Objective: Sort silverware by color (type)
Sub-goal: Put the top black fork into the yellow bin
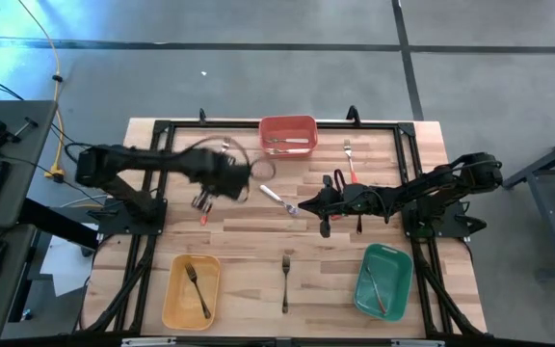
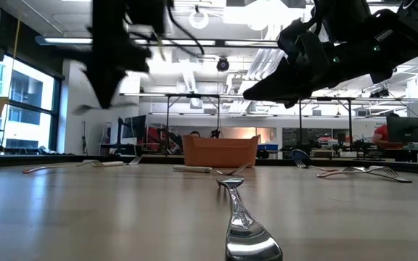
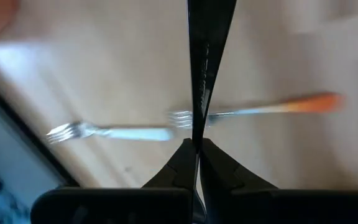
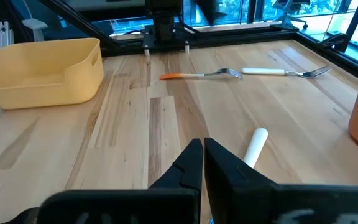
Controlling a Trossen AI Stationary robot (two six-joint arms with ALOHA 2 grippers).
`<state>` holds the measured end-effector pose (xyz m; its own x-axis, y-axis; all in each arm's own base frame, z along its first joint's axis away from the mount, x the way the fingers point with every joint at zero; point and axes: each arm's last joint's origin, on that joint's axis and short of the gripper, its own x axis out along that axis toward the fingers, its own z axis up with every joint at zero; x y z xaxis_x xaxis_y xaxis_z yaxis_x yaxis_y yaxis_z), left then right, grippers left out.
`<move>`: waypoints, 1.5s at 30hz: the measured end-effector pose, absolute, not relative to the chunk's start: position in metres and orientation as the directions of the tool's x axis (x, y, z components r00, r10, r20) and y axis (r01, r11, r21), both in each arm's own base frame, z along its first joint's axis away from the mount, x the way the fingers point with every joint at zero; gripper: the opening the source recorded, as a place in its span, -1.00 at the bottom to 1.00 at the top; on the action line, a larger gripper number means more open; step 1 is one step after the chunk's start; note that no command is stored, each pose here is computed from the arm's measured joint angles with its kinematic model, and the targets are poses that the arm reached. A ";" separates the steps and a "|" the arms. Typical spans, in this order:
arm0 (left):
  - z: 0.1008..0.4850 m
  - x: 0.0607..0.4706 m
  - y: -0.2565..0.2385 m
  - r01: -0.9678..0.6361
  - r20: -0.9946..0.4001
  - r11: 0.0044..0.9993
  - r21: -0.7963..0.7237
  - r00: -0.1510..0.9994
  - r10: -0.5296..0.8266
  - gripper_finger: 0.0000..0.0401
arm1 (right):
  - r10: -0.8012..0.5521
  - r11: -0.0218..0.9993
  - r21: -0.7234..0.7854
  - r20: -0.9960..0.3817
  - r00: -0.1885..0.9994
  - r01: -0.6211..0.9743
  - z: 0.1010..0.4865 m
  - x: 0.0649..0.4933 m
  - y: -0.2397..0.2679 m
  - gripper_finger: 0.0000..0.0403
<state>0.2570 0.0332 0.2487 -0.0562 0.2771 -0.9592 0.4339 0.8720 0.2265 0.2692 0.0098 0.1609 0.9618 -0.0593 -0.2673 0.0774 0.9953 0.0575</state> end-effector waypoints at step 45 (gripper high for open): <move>0.192 0.186 -0.274 0.853 -0.970 0.469 0.228 0.155 0.189 -1.00 | -0.085 0.995 0.037 -0.161 0.983 0.092 0.171 0.270 0.026 -1.00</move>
<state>0.1857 -0.2736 0.1924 0.1550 0.1887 -0.9697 0.8532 0.4693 0.2277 0.2700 0.0261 0.1711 0.9834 -0.0846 -0.1606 0.0916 0.9951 0.0367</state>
